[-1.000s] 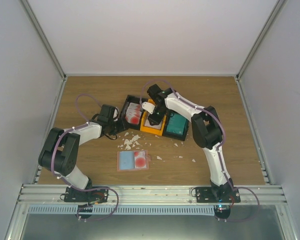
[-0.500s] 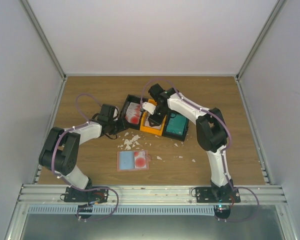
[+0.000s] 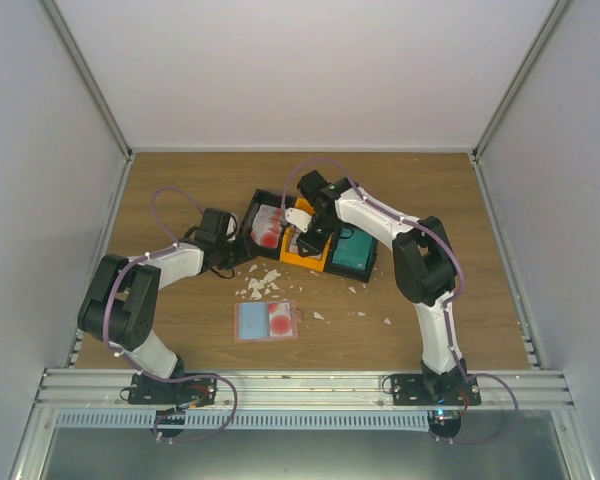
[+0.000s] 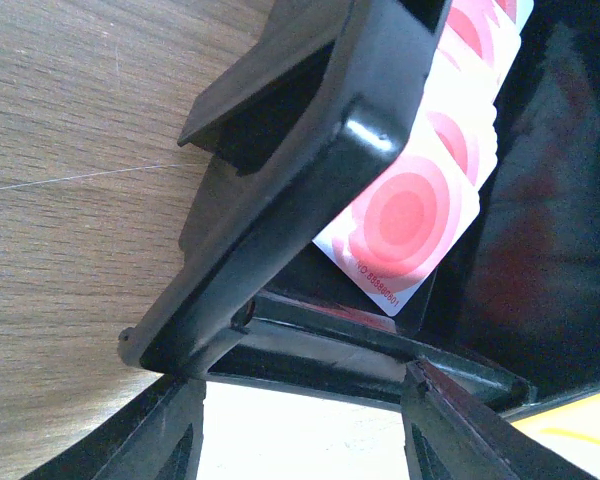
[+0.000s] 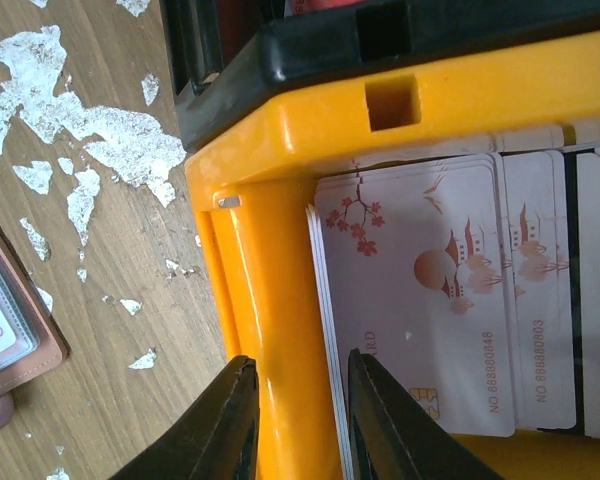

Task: Put the credit cards into the card holder
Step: Pick up the credit card from the storage box.

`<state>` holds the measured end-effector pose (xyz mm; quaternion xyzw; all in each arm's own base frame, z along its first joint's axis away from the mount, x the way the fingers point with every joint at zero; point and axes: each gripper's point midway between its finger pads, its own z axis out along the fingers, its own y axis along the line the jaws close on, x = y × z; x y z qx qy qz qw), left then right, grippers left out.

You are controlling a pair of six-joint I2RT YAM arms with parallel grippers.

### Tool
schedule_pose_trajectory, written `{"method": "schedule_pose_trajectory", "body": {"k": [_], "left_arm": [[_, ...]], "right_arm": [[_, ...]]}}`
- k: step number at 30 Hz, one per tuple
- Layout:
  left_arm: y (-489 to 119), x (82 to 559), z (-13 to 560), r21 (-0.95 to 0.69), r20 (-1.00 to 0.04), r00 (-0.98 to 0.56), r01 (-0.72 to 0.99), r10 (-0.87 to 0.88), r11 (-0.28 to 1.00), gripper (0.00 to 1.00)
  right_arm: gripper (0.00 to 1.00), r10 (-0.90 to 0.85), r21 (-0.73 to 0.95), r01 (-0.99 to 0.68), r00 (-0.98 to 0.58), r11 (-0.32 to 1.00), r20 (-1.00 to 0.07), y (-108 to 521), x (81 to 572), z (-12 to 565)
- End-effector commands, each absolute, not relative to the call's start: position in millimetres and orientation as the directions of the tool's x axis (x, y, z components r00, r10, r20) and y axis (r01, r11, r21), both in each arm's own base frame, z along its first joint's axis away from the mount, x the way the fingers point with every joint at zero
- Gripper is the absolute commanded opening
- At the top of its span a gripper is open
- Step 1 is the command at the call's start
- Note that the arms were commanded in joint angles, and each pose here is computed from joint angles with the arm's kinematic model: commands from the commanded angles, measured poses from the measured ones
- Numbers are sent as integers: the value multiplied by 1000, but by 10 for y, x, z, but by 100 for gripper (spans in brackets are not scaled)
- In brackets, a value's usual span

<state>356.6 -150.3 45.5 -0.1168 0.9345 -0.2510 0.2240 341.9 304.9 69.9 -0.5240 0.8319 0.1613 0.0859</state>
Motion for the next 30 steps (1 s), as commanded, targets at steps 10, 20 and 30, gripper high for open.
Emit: {"method": "schedule_pose_trajectory", "body": {"k": [10, 20, 30], "left_arm": [[-1525, 3738, 617, -542, -422, -840, -67, -340, 838, 55], [-1533, 3729, 628, -547, -420, -841, -64, -340, 835, 55], [-1534, 3724, 656, -551, -425, -838, -60, -342, 833, 55]], "right_arm": [[34, -851, 214, -903, -424, 373, -308, 3104, 3313, 699], [29, -855, 241, -897, -430, 370, -290, 3144, 3322, 548], [21, -846, 193, -900, -434, 391, -309, 3153, 3443, 588]]}}
